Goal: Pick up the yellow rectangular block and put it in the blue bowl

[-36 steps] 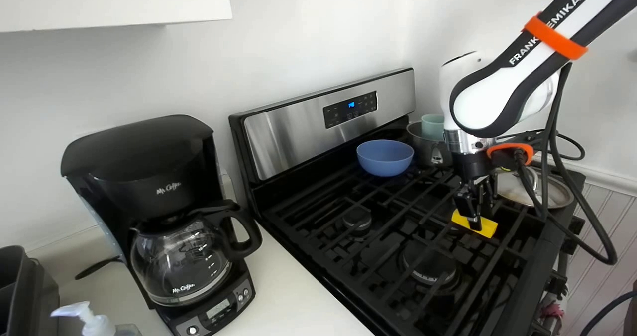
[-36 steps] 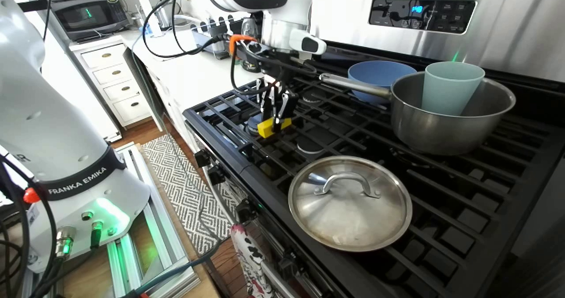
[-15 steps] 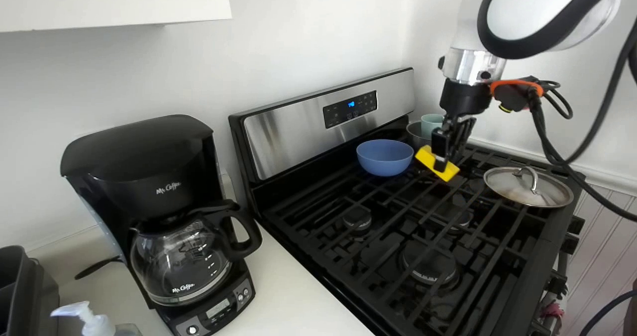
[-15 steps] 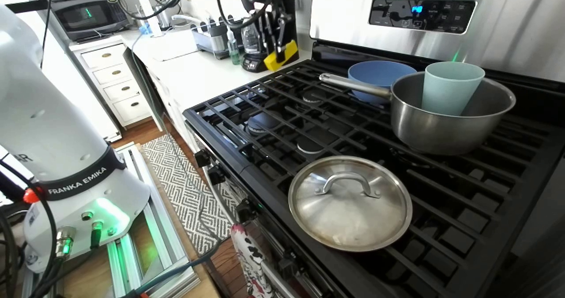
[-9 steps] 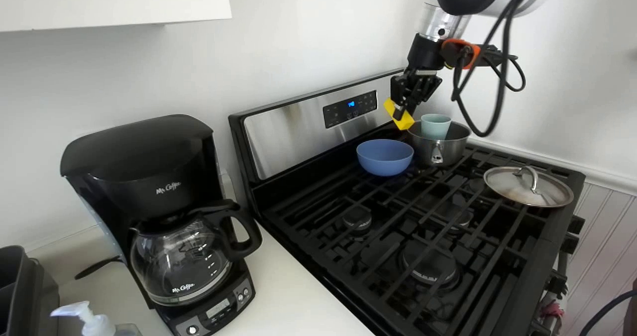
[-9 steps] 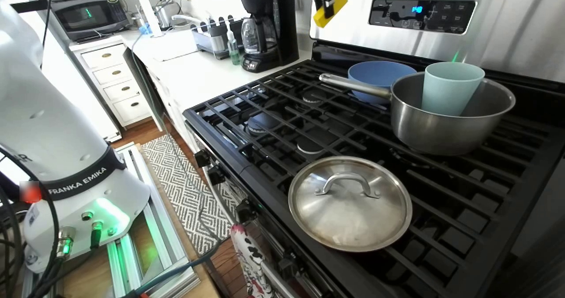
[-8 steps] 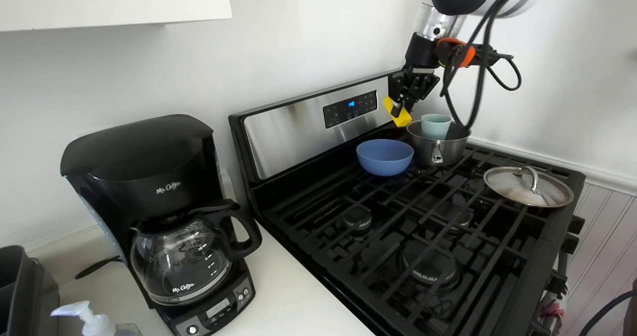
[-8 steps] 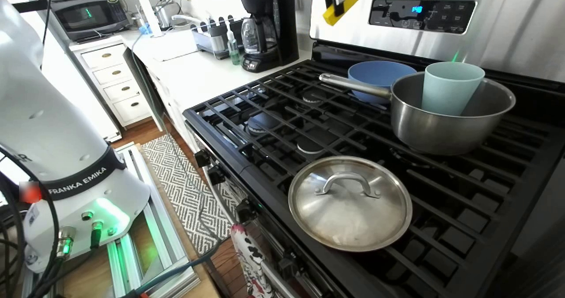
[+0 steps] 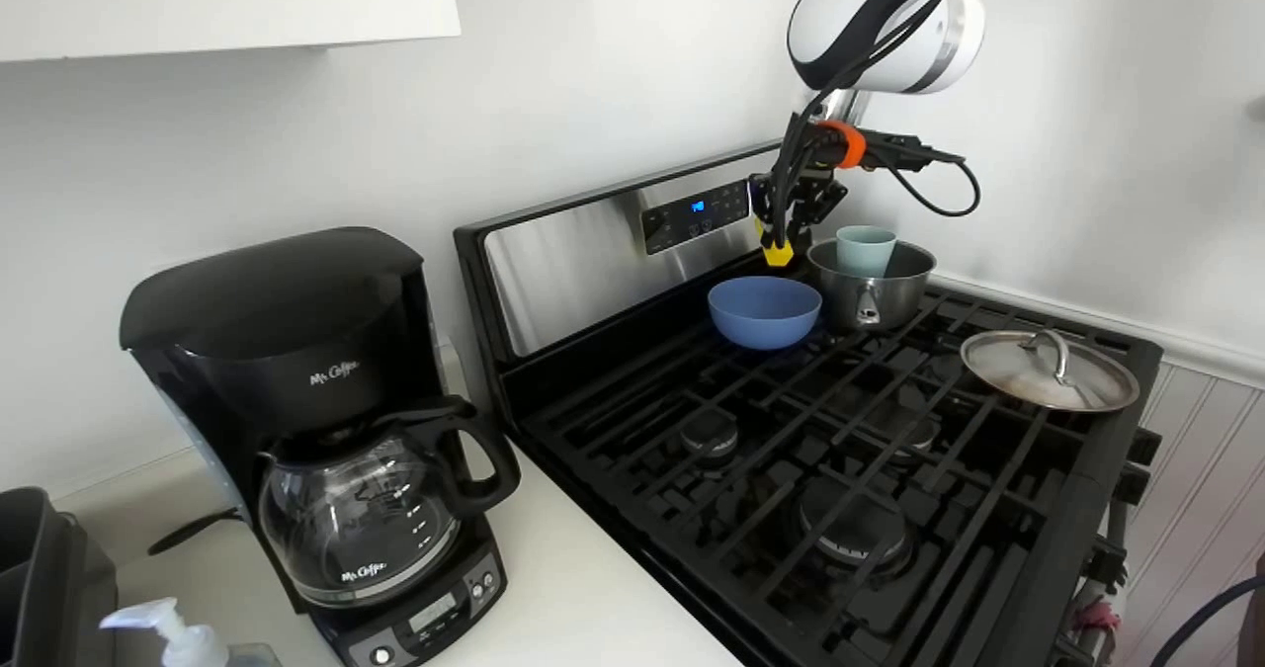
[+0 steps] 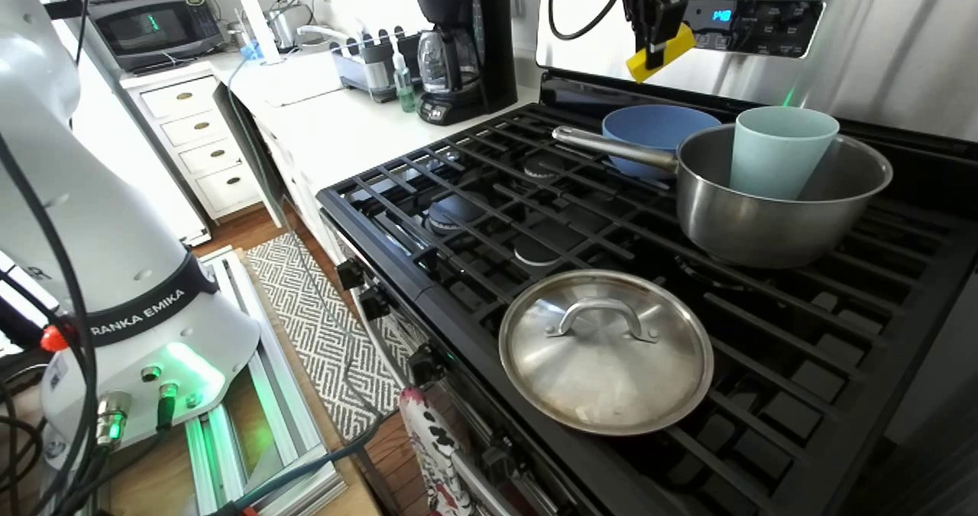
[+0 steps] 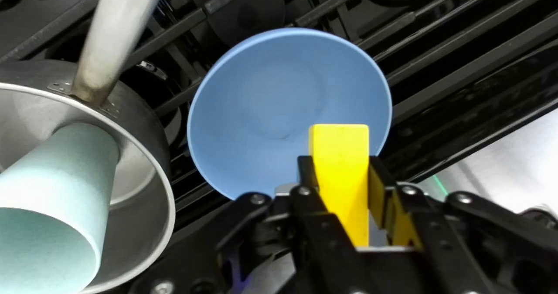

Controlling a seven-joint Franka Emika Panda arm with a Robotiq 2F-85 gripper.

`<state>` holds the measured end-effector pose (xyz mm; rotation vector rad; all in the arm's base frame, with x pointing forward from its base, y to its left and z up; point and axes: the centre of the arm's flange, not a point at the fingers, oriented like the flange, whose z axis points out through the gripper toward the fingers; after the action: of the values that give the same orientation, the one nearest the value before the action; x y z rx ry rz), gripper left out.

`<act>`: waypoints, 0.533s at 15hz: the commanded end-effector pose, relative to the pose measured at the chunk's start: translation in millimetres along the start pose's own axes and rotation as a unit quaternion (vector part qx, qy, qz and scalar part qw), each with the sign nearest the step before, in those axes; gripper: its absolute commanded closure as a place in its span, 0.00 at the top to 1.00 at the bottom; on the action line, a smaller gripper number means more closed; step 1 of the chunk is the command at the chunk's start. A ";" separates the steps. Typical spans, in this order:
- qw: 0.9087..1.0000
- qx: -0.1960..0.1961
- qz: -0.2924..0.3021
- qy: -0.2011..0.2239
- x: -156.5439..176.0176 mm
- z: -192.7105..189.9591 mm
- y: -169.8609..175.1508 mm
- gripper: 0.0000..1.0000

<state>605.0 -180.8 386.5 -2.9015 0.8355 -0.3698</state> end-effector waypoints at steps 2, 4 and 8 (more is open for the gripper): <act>0.999 0.000 0.048 -0.020 23.0 25.5 -3.8 0.08; 0.998 -0.007 0.063 -0.030 21.0 35.6 -2.2 0.08; 0.995 -0.008 0.088 -0.042 20.0 53.5 4.0 0.08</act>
<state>623.5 -186.8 343.9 -2.8523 1.0100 -0.2590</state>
